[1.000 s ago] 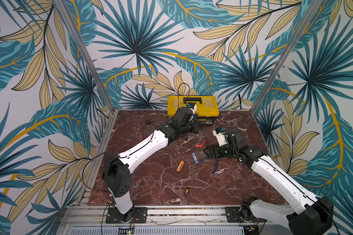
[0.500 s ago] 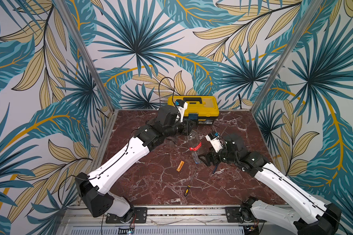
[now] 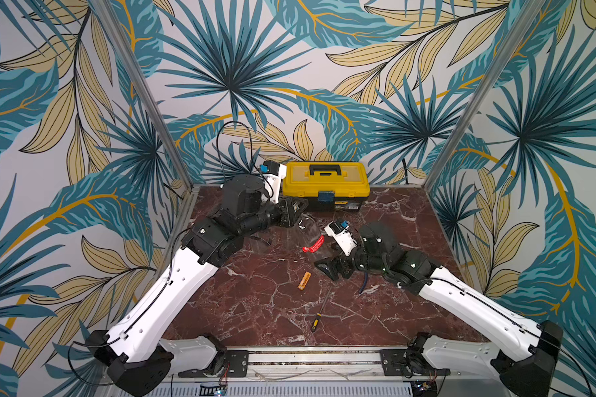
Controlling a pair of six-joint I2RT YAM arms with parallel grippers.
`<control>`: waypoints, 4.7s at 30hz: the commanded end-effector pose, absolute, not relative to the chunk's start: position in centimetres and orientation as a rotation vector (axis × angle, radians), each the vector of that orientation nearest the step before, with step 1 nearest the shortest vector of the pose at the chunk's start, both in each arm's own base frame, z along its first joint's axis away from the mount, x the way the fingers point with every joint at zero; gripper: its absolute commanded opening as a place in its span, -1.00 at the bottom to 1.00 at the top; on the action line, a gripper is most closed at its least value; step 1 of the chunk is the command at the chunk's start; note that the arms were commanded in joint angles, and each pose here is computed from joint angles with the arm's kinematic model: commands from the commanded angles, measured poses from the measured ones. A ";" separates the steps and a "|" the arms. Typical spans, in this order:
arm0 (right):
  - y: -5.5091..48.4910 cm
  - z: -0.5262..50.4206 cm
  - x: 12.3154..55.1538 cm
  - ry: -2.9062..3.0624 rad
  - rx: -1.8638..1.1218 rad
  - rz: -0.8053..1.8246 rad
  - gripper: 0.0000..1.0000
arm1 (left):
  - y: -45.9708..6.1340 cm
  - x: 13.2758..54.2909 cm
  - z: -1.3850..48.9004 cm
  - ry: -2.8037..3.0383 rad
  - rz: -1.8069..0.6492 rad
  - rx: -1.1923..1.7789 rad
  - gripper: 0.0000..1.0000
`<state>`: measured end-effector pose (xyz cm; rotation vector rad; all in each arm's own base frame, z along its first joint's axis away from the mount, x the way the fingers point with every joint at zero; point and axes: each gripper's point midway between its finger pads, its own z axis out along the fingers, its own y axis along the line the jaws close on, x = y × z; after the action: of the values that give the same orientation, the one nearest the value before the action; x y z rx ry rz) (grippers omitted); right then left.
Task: Remove the label from the bottle
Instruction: Pick up the bottle from the center of the board, then tear open the label from the bottle.
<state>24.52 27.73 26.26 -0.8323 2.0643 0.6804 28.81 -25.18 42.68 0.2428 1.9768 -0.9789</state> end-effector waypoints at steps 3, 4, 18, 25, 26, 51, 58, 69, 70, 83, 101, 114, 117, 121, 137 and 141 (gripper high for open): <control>29.3 27.2 25.2 2.008 -0.838 0.668 0.81 | -24.9 27.6 45.3 1.910 -1.063 0.240 -1.00; 29.5 27.3 25.4 2.004 -0.835 0.669 0.81 | -24.9 27.5 45.5 1.908 -1.071 0.240 -1.00; 31.6 28.8 25.2 1.950 -0.827 0.820 0.07 | -23.7 27.2 46.0 1.894 -1.095 0.211 -1.00; 32.6 29.3 24.0 1.946 -0.883 0.919 -0.42 | -23.7 27.1 46.5 1.874 -1.141 0.237 -1.00; 32.8 29.4 23.7 1.944 -0.893 0.940 -0.51 | -23.8 27.1 46.6 1.867 -1.158 0.247 -1.00; 34.8 33.9 17.9 1.863 -1.216 1.400 -1.00 | -24.6 22.9 48.7 1.671 -1.443 0.552 -0.54; 34.9 33.5 18.9 1.888 -1.183 1.385 -0.79 | -24.5 23.2 48.1 1.688 -1.441 0.536 -1.00; 33.8 29.4 20.7 2.077 -1.130 1.200 0.99 | -21.3 26.6 43.4 1.834 -1.217 0.265 -1.00; 33.6 29.1 20.7 2.091 -1.127 1.187 0.99 | -21.0 26.8 42.7 1.852 -1.194 0.238 -1.00; 32.9 24.9 23.5 2.268 -0.973 1.017 0.83 | -14.6 29.0 31.1 2.077 -0.809 -0.220 -1.00; 36.8 18.3 25.0 2.252 -1.083 0.677 -0.48 | -11.3 29.9 22.9 2.281 -0.560 -0.401 -1.00; 39.1 16.2 24.3 2.158 -1.163 0.568 -0.23 | -10.7 30.6 20.4 2.368 -0.559 -0.458 -1.00; 39.4 15.8 23.9 2.155 -1.178 0.560 -0.22 | -10.5 30.7 20.3 2.370 -0.557 -0.468 -1.00; 39.9 15.4 23.4 2.158 -1.192 0.565 -0.22 | -10.2 30.8 20.0 2.370 -0.542 -0.488 -1.00; 40.7 14.4 22.6 2.207 -1.192 0.522 -0.18 | -9.3 31.0 20.0 2.353 -0.510 -0.522 -1.00; 41.0 13.9 23.0 2.223 -1.174 0.510 -0.18 | -9.2 31.1 20.0 2.353 -0.510 -0.525 -1.00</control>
<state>22.79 41.00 14.40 -1.1950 2.1898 0.5406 30.80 -9.77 19.34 -0.5172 2.3745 -0.5307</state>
